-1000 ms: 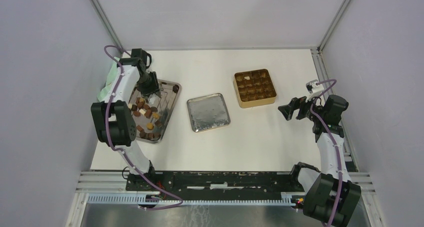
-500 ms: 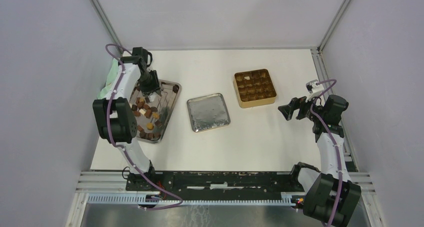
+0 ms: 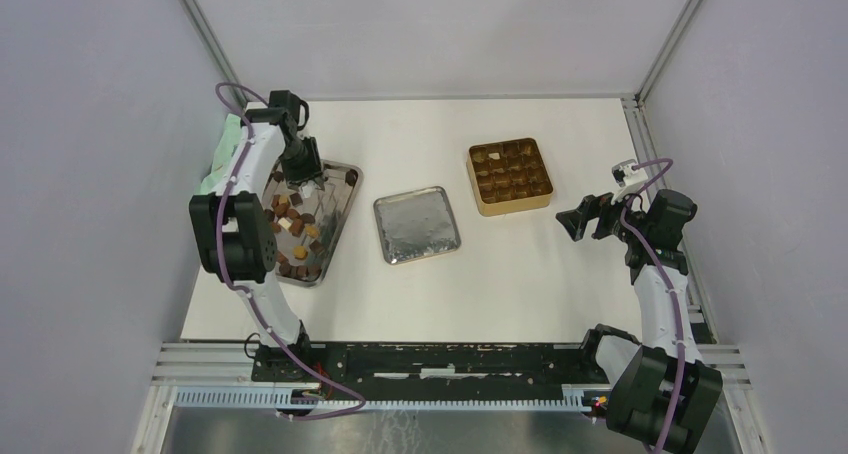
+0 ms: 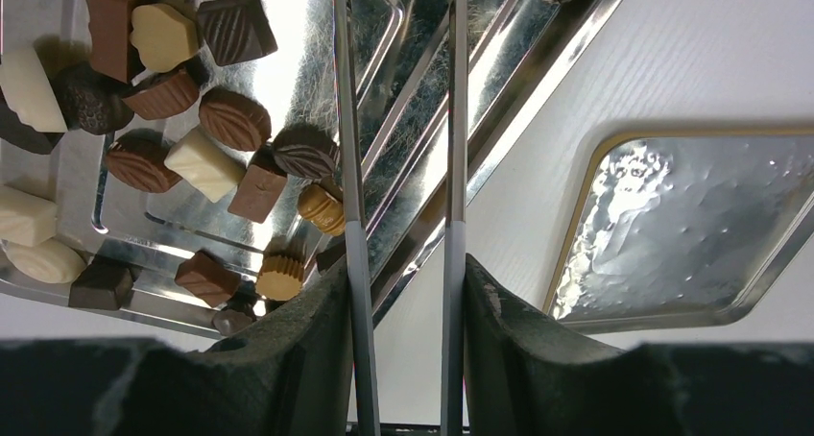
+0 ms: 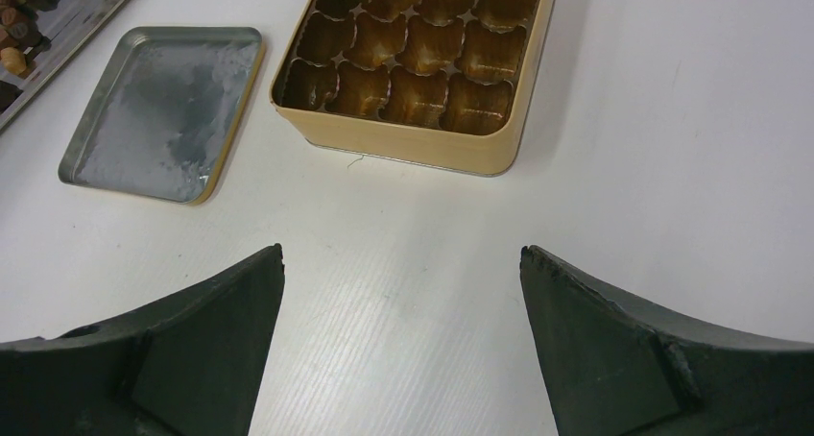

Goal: Pack the chocolate
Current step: Pick up the fake chocolate from the plate.

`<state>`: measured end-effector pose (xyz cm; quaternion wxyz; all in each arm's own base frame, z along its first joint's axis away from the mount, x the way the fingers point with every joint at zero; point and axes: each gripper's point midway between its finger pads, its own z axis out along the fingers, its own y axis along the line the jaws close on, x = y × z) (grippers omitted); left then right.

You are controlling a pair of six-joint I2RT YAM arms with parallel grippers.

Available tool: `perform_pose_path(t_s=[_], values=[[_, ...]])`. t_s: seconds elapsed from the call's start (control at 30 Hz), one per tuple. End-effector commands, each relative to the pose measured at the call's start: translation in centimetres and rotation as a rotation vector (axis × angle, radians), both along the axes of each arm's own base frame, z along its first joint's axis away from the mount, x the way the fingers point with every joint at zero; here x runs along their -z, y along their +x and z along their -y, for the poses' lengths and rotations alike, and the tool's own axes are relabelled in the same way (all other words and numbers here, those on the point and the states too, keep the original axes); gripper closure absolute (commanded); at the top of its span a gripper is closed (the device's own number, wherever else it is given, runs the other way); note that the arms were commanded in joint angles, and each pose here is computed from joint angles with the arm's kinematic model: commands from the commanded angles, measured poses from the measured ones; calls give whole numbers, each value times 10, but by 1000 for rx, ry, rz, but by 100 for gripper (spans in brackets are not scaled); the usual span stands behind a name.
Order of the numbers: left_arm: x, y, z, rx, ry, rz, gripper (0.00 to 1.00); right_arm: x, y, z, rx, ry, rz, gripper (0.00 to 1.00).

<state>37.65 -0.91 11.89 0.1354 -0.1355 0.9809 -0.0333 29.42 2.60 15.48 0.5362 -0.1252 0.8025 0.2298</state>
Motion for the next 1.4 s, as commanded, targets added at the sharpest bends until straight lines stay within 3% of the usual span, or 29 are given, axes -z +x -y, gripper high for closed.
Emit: perform_pose_path(t_s=[0.0,0.5,0.83,1.17,1.37], values=[[-9,15,-6,69,49,47,54,-5,2,-1,-10,-2,33,2],[-7,19,-6,67,52,43,54,-5,1,-1,-10,-4,37,2],[-20,13,7,89,49,72,90,-5,1,-1,-10,-4,38,2],[-42,-7,1,61,80,122,97,-4,0,-1,-9,-3,36,2],[-62,-20,21,75,-28,177,98,-5,0,-2,-11,-1,39,2]])
